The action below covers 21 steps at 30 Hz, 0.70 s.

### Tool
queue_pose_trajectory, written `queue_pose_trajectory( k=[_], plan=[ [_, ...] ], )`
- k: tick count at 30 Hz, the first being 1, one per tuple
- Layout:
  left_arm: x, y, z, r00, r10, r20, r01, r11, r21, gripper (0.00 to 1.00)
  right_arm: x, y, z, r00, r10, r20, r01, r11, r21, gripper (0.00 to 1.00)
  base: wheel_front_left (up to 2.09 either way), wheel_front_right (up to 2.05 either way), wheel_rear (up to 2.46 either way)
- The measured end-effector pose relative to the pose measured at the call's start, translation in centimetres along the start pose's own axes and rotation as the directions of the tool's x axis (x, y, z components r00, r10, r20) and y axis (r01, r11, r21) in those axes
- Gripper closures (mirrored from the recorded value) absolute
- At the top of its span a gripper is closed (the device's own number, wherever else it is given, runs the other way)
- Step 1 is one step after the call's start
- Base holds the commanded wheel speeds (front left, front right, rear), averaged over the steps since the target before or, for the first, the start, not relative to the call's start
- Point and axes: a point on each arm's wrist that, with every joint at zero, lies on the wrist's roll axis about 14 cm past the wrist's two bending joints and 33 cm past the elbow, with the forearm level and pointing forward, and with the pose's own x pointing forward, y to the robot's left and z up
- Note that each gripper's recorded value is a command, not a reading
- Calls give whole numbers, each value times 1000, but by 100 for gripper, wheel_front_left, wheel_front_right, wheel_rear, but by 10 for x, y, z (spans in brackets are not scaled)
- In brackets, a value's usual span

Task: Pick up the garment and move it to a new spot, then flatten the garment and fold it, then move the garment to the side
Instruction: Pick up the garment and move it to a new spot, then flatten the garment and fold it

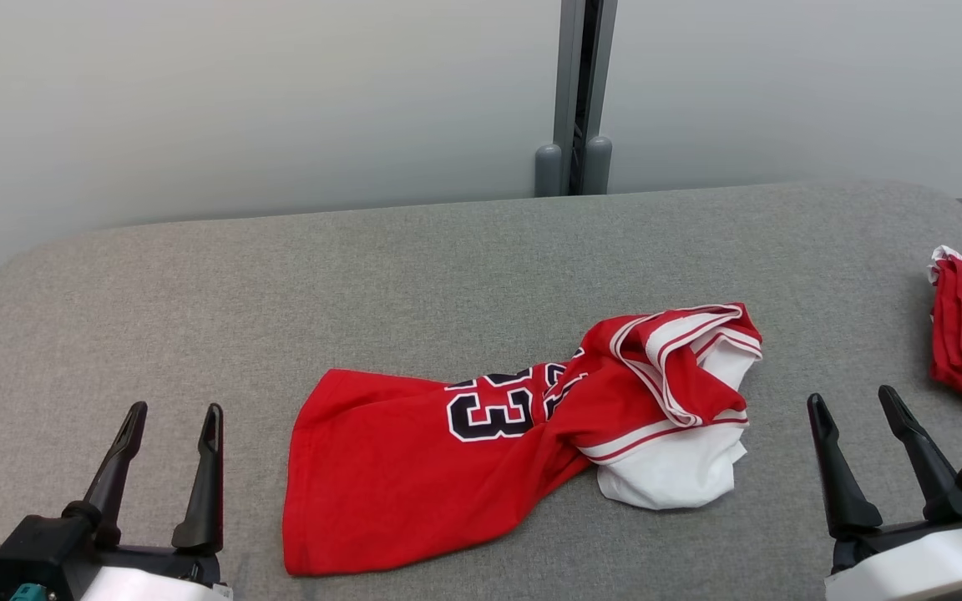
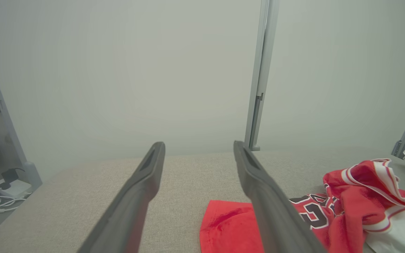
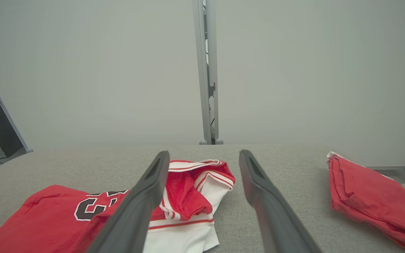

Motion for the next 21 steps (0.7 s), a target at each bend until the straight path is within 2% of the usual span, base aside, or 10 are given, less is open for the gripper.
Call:
queue_pose_trajectory(
  k=[15,21],
  plan=[
    [0,1,-4,1000,6,-17,-6,1000,3,0,2,0,-2,1000,-2,-6,2,1000,4,0,0,0,0],
    [1,-5,-28,994,-9,-105,5,1000,-31,0,9,3,-4,1000,8,-10,-8,1000,10,0,0,0,0]
  ],
)
